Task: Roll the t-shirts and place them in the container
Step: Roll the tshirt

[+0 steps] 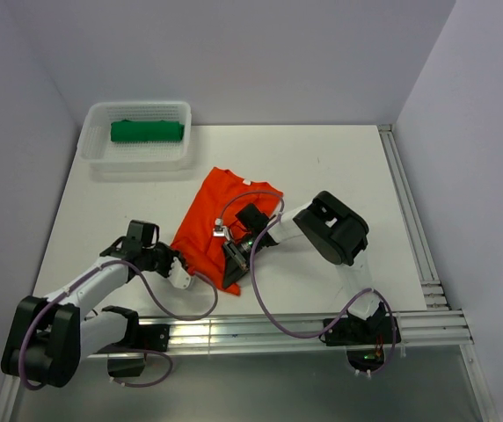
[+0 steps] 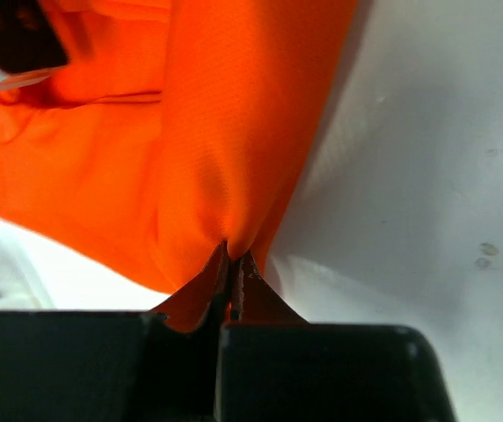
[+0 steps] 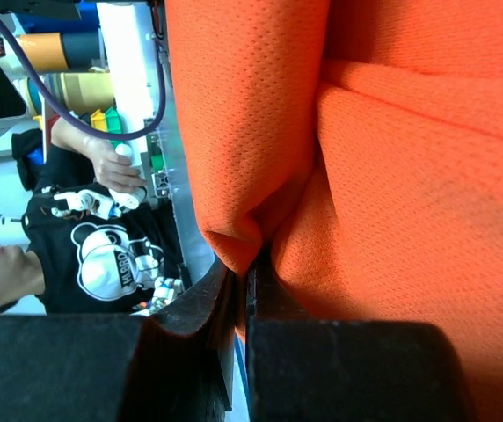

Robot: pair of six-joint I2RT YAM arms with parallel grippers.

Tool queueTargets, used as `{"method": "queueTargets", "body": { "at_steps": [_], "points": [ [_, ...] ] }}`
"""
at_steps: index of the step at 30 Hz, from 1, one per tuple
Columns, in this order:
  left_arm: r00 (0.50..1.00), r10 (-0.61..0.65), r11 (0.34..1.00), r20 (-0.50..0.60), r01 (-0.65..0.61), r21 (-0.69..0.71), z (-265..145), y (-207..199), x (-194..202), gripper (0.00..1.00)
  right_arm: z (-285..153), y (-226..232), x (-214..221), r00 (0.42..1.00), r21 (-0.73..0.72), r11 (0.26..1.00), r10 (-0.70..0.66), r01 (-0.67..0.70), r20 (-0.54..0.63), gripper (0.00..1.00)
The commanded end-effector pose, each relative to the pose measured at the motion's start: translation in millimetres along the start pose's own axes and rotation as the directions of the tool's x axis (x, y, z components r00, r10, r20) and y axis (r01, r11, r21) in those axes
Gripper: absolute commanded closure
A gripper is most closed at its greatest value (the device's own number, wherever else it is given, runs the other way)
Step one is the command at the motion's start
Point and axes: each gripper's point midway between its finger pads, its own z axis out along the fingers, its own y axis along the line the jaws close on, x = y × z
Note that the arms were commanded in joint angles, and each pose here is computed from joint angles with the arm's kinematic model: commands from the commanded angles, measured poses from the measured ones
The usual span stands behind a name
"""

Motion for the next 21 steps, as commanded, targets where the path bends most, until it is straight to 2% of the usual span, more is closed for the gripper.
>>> {"method": "queueTargets", "body": {
  "at_steps": [1, 5, 6, 7, 9, 12, 13, 17, 21],
  "points": [
    [1.000, 0.013, 0.997, 0.006, -0.013, 0.071, -1, -1, -5, 1.00, 0, -27, 19, 0.998, 0.087, 0.995, 0.056, -0.055, -0.019, 1.00],
    [0.999, -0.031, 0.981, 0.024, 0.025, 0.191, -3, -3, -9, 1.00, -1, -26, 22, 0.996, 0.088, 0.993, 0.080, -0.077, -0.031, 1.00],
    [0.998, -0.061, 0.966, 0.030, 0.052, 0.253, -6, -14, -13, 1.00, 0, -24, 21, 0.997, 0.083, 0.994, 0.076, -0.073, -0.030, 1.00],
    [0.998, -0.050, 0.964, 0.034, 0.039, 0.261, -9, -4, -14, 1.00, -1, -23, 21, 0.996, 0.079, 0.994, 0.084, -0.082, -0.028, 1.00],
    [0.994, -0.098, 0.935, 0.045, 0.077, 0.346, -9, -12, -16, 1.00, 0, -21, 20, 0.996, 0.071, 0.994, 0.085, -0.083, -0.025, 1.00],
    [0.980, -0.187, 0.874, 0.063, 0.137, 0.466, -14, -13, -24, 1.00, 1, -22, 21, 0.995, 0.068, 0.993, 0.098, -0.096, -0.029, 1.00],
    [0.971, -0.227, 0.835, 0.067, 0.159, 0.526, -17, -13, -27, 1.00, 1, -22, 22, 0.995, 0.068, 0.993, 0.100, -0.097, -0.030, 1.00],
    [0.942, -0.326, 0.749, 0.080, 0.206, 0.630, -18, -6, -35, 1.00, 1, -24, 30, 0.993, 0.065, 0.992, 0.111, -0.108, -0.043, 1.00],
    [0.930, -0.363, 0.686, 0.055, 0.227, 0.691, -13, -4, -32, 1.00, 0, -23, 32, 0.994, 0.064, 0.993, 0.101, -0.099, -0.033, 0.99]
  ]
}}
